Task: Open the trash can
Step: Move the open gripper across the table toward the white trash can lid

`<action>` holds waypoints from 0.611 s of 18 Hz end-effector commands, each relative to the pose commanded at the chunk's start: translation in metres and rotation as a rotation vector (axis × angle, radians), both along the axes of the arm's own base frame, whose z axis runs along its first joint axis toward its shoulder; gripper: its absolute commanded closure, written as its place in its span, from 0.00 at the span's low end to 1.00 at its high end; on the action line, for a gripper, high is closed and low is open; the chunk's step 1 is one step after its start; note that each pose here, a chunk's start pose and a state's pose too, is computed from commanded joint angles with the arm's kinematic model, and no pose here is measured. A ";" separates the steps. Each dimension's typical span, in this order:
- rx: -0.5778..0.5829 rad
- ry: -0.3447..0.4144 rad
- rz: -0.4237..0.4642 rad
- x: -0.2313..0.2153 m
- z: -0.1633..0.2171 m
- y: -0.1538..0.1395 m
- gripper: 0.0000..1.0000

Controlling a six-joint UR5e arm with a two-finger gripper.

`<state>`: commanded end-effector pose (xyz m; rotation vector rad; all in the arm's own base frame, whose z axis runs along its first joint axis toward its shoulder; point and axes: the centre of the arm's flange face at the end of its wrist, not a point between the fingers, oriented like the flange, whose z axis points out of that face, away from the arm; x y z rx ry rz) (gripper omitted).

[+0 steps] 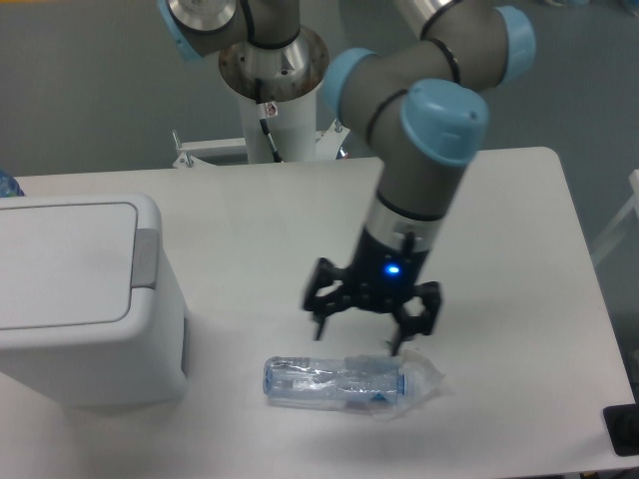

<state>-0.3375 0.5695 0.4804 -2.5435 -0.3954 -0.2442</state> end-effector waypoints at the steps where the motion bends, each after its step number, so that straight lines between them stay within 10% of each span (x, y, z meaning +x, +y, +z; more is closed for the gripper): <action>1: 0.008 0.003 -0.017 0.027 0.011 -0.003 0.00; 11: 0.004 -0.041 0.043 0.082 0.025 -0.026 0.00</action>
